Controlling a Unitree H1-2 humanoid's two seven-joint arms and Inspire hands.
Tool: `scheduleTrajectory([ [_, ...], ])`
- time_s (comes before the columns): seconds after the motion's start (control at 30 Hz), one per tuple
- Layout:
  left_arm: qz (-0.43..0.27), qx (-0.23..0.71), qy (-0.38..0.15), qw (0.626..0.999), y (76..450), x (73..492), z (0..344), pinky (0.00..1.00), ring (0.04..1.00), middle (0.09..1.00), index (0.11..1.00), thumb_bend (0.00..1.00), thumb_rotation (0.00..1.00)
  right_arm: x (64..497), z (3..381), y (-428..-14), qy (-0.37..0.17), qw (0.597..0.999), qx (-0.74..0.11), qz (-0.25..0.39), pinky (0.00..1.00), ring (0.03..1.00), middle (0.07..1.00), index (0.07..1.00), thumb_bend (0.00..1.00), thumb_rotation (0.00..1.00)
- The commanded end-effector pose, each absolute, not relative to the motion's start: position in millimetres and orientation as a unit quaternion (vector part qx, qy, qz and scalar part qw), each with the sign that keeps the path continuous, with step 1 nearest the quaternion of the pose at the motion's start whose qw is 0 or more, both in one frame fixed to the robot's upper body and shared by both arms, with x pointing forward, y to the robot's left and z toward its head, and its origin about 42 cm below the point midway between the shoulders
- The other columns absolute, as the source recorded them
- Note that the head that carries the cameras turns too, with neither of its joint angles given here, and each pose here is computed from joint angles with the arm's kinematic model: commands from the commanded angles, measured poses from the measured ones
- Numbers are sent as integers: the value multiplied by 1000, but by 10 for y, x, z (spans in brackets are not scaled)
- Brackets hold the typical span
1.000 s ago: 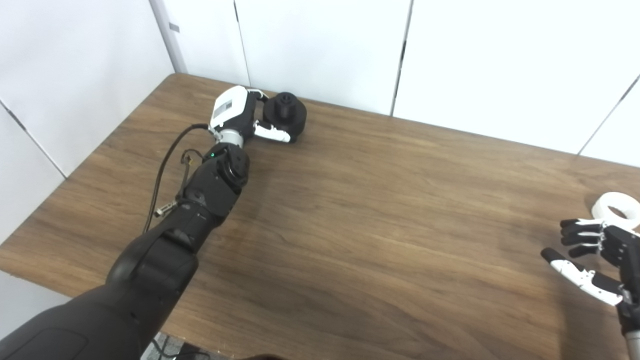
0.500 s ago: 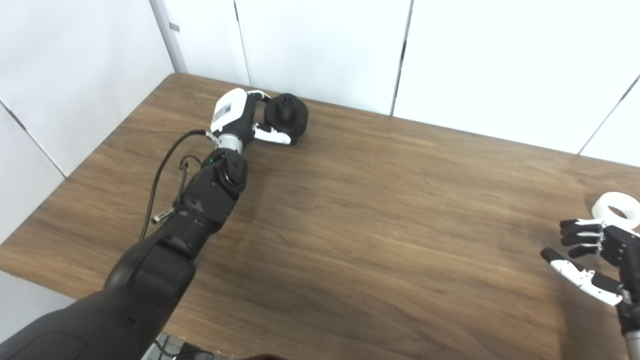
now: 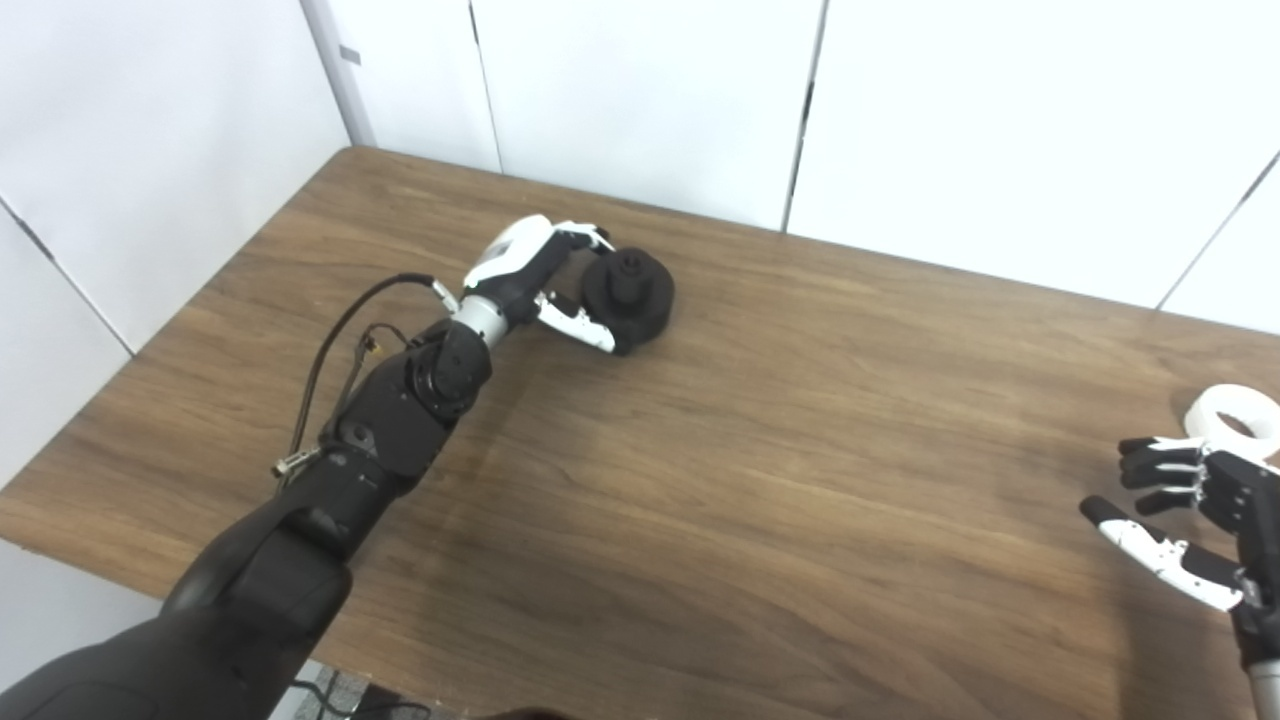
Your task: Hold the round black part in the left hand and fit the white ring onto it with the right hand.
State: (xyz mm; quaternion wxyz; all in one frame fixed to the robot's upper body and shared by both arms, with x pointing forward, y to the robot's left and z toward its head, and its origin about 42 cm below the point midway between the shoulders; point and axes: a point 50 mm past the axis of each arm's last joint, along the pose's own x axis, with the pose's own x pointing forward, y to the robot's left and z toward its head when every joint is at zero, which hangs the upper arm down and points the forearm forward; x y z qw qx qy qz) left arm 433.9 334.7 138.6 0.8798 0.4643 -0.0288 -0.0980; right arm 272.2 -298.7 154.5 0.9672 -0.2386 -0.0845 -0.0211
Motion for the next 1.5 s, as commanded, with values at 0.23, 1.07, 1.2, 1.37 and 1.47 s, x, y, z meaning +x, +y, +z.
scheduleTrajectory([
  [0.23, -213, 474, -80, 850, 2956, 4374, 1495, 917, 973, 908, 489, 522, 73, 2792, 1754, -2977, -130, 961, -243, -27, 451, 555, 643, 497, 507, 132],
  [1.07, -423, 419, -153, 789, 1654, 3766, 1133, 935, 993, 916, 488, 520, 78, 2793, 1838, -2968, -137, 962, -235, -27, 448, 544, 642, 497, 505, 129],
  [1.2, -442, 427, -165, 771, 1510, 3631, 1034, 905, 985, 911, 488, 519, 78, 2800, 1838, -2969, -138, 962, -234, -28, 445, 540, 641, 497, 505, 130],
  [1.37, -465, 440, -174, 748, 1412, 3523, 933, 870, 976, 910, 488, 519, 79, 2804, 1840, -2967, -138, 961, -239, -29, 445, 543, 645, 497, 505, 131],
  [1.47, -469, 439, -171, 747, 1411, 3506, 907, 867, 982, 915, 488, 519, 79, 2805, 1850, -2954, -139, 961, -237, -28, 446, 546, 645, 497, 506, 132],
])
